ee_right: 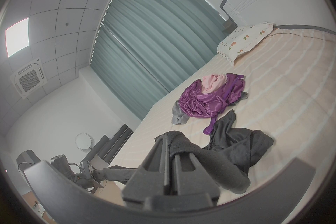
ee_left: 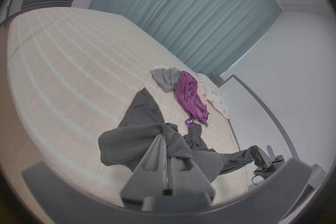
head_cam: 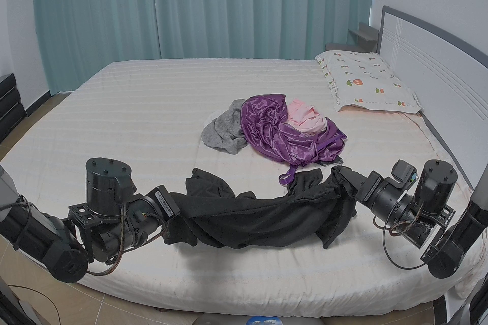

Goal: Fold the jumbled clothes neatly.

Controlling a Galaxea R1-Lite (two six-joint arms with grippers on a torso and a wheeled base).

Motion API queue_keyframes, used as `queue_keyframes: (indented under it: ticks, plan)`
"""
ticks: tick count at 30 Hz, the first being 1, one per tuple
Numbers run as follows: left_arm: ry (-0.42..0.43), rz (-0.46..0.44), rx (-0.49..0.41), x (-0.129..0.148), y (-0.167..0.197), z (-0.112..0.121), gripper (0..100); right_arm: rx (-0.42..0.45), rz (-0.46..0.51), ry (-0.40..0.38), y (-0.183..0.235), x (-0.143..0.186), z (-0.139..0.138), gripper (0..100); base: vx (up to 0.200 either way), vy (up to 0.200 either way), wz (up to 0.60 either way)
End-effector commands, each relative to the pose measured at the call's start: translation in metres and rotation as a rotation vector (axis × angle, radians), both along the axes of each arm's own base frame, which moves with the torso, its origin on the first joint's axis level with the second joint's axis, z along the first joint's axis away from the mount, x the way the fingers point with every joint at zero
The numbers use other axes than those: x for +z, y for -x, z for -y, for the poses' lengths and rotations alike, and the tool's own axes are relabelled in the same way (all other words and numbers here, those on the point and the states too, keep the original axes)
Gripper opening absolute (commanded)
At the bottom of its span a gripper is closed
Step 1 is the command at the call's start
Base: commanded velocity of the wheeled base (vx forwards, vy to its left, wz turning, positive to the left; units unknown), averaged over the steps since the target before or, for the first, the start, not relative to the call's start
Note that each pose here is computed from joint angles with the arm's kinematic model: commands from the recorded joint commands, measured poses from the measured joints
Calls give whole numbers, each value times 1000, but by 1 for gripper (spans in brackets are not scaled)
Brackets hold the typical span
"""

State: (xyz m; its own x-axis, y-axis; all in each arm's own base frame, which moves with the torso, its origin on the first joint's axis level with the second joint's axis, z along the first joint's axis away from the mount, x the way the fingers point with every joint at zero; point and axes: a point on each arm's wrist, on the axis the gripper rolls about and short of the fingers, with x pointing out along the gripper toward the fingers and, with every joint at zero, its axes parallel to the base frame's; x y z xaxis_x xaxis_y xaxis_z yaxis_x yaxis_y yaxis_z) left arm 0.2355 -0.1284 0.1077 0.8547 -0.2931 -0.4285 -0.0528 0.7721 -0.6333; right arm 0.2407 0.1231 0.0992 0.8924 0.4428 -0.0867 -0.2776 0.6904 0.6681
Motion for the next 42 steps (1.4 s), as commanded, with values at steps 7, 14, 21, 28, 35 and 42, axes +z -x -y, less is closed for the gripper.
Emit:
queue_keyframes:
  ticks: [7,14,21,28,35,42]
  plan:
    - [-5,-22,-7,-6,1,-1,0,7,-17,9,3,-4,-1,0,-57,0,0]
    - [4,-10,-5,-3,1,0,0,7,-19,8,3,-4,-2,0,0,0,0]
    - [32,-15,12,-2,1,0,0,6,-10,6,4,-3,-1,0,0,114,0]
    - [38,-4,13,1,1,-1,0,13,8,-3,6,-1,-3,0,0,200,0]
    - [43,4,16,4,0,0,0,3,20,-9,5,0,-4,0,0,200,0]
    - [46,9,16,5,-1,0,0,3,33,-18,6,3,-3,0,0,200,0]
